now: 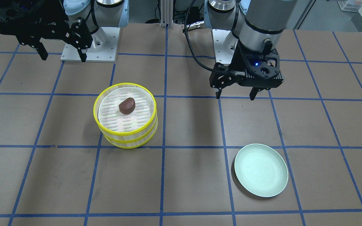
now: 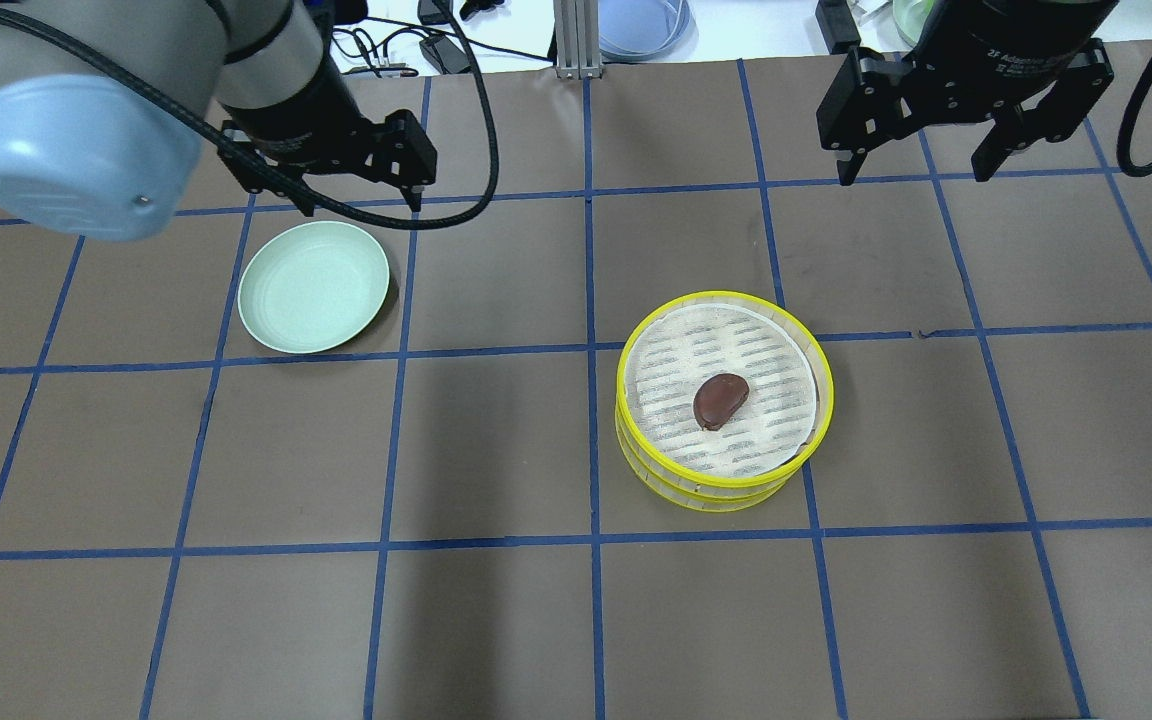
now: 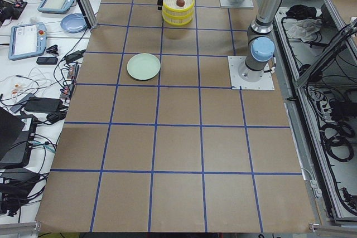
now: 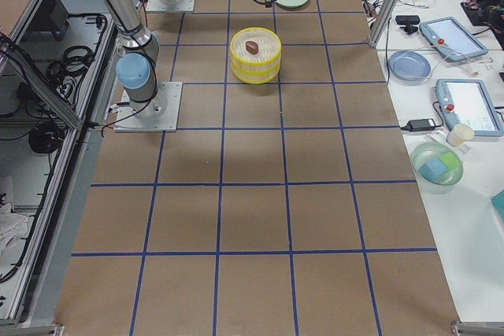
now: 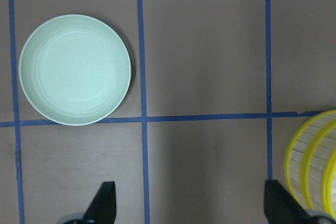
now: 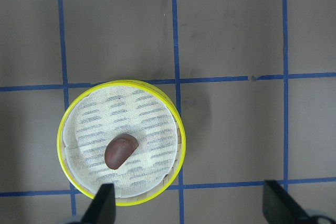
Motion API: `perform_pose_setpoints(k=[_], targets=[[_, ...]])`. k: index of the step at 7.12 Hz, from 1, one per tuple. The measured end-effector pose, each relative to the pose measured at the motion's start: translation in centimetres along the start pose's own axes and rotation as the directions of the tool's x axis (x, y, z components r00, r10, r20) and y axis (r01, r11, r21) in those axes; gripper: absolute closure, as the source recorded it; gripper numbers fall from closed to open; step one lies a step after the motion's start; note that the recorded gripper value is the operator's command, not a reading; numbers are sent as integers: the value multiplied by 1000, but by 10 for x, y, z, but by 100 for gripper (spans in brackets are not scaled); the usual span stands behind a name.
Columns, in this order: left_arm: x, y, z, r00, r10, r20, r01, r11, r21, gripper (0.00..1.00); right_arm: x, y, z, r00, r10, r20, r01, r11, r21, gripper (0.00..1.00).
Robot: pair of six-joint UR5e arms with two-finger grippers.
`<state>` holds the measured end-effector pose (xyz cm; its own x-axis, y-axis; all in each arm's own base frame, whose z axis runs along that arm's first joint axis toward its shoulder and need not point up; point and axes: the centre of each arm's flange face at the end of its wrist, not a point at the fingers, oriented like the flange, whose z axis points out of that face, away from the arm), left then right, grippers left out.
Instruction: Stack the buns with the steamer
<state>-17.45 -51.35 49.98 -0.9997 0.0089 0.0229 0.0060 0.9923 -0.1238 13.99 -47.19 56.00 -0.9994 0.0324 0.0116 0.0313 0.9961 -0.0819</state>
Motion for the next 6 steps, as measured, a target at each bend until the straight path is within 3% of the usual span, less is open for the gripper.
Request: perform_pose_setpoints(k=[1, 3, 6], targets=[[-9, 5, -17, 1000, -9, -1, 9, 1000, -16, 0, 0, 0, 0, 1000, 0, 1, 0, 1000, 0, 0], [-17, 15, -17, 1000, -25, -8, 24, 997, -68, 0, 0, 1, -1, 1000, 1, 2, -1, 1000, 3, 0], [-17, 24, -18, 999, -28, -26, 26, 996, -80, 0, -1, 1, -2, 1000, 1, 3, -1, 1000, 6, 0]])
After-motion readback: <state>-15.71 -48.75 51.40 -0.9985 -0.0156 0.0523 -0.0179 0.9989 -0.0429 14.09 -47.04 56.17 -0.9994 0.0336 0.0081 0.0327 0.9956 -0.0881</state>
